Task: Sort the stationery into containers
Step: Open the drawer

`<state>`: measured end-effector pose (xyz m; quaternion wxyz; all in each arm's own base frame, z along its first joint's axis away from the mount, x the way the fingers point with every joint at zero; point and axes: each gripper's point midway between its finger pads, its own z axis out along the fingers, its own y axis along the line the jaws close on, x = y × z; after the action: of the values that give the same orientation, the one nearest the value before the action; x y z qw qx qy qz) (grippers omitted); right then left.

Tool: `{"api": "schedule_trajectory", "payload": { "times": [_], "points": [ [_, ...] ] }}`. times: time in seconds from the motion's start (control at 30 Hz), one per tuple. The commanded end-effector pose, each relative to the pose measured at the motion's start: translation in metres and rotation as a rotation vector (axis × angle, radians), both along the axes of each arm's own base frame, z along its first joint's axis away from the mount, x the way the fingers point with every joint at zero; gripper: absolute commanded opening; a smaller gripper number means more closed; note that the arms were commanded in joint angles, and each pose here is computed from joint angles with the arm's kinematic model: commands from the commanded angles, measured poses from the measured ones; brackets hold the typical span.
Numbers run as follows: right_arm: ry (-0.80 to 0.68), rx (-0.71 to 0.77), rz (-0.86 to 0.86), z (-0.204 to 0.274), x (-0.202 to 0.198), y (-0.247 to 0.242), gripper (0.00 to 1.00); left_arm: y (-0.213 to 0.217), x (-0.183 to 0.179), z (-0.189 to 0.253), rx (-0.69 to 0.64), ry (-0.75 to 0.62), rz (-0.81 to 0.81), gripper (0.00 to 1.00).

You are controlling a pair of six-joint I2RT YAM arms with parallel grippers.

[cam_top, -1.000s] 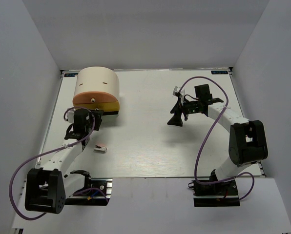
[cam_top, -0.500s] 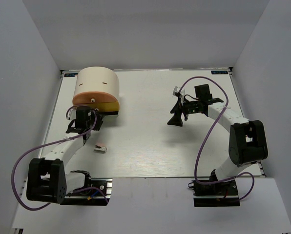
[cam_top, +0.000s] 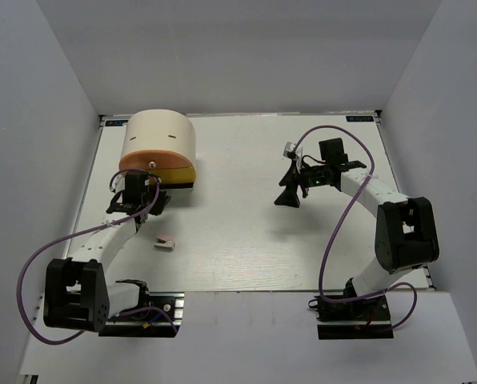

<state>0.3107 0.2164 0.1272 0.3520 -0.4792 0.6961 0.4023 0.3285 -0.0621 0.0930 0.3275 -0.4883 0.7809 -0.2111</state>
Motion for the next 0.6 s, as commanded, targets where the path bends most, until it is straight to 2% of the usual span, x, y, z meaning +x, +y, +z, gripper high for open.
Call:
{"api": "schedule_trajectory", "payload": {
  "times": [0.0, 0.03, 0.13, 0.17, 0.2, 0.23, 0.37, 0.47, 0.57],
  "points": [
    [-0.022, 0.012, 0.009, 0.009, 0.0, 0.001, 0.9, -0.002, -0.002, 0.006, 0.002, 0.009, -0.028, 0.13],
    [-0.024, 0.01, 0.009, 0.008, 0.0, 0.001, 0.9, -0.002, -0.003, 0.005, 0.002, 0.018, -0.028, 0.13],
    [-0.019, 0.01, 0.008, 0.007, -0.001, 0.001, 0.9, -0.002, -0.004, 0.01, 0.0, -0.015, -0.028, 0.23],
    [-0.022, 0.012, 0.009, 0.008, -0.001, 0.001, 0.9, -0.002, -0.004, 0.012, -0.003, -0.04, -0.028, 0.29],
    [-0.019, 0.01, 0.011, 0.008, -0.003, 0.001, 0.9, -0.002, -0.007, 0.012, -0.003, -0.043, -0.028, 0.41],
    [-0.021, 0.01, 0.008, 0.008, -0.002, 0.001, 0.9, 0.0, -0.005, 0.017, 0.002, -0.066, -0.021, 0.45],
    [-0.014, 0.011, 0.009, 0.006, -0.003, 0.0, 0.9, 0.003, -0.021, 0.006, -0.024, -0.05, 0.02, 0.48],
    [-0.01, 0.012, 0.01, 0.005, -0.004, 0.001, 0.9, 0.004, -0.036, -0.014, -0.066, -0.028, 0.062, 0.45],
    [-0.014, 0.011, 0.01, 0.006, -0.004, 0.001, 0.9, -0.002, -0.036, -0.011, -0.153, -0.141, 0.071, 0.38]
  ]
}}
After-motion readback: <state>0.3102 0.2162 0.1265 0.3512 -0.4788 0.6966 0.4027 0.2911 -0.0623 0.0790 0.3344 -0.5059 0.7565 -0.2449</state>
